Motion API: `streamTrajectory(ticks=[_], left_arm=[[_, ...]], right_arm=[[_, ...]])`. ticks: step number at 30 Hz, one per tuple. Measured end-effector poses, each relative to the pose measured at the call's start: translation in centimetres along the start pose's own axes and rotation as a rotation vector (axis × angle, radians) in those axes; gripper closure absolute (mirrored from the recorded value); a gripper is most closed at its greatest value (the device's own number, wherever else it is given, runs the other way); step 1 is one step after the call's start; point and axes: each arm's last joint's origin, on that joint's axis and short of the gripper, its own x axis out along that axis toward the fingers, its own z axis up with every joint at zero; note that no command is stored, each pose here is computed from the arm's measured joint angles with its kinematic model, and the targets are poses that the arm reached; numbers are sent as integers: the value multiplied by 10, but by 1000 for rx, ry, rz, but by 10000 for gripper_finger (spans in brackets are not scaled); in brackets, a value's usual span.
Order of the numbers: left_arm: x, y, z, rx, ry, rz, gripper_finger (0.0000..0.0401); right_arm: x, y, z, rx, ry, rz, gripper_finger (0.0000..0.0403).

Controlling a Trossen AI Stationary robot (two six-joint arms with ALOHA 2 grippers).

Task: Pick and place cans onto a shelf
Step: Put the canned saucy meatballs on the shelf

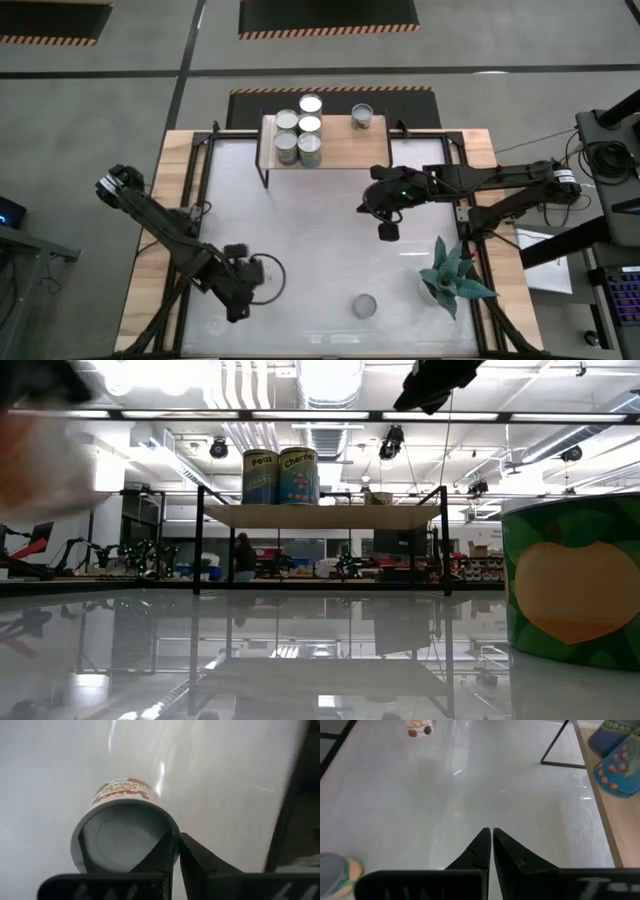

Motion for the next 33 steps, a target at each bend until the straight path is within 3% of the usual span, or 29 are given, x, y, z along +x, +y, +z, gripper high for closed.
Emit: streamTrajectory(ticks=[5,9,17,25,29,33], left_arm=[[-39,-19,27,583,-243,66,400],[-58,-20,57,823,-374,267,400],[-78,9,116,1047,-370,412,400],[-89,53,171,1221,-340,411,401],[-93,76,204,1271,-348,404,401],[-96,101,240,1244,-346,422,401]], right_arm=[[-14,6,-1,-15,-10,16,394],[-27,8,-4,-33,-44,18,394],[-51,9,-16,-36,-132,9,394],[-66,9,-16,-52,-201,0,394],[-65,9,-15,-56,-211,-1,394],[-65,9,-15,-62,-210,-2,394]])
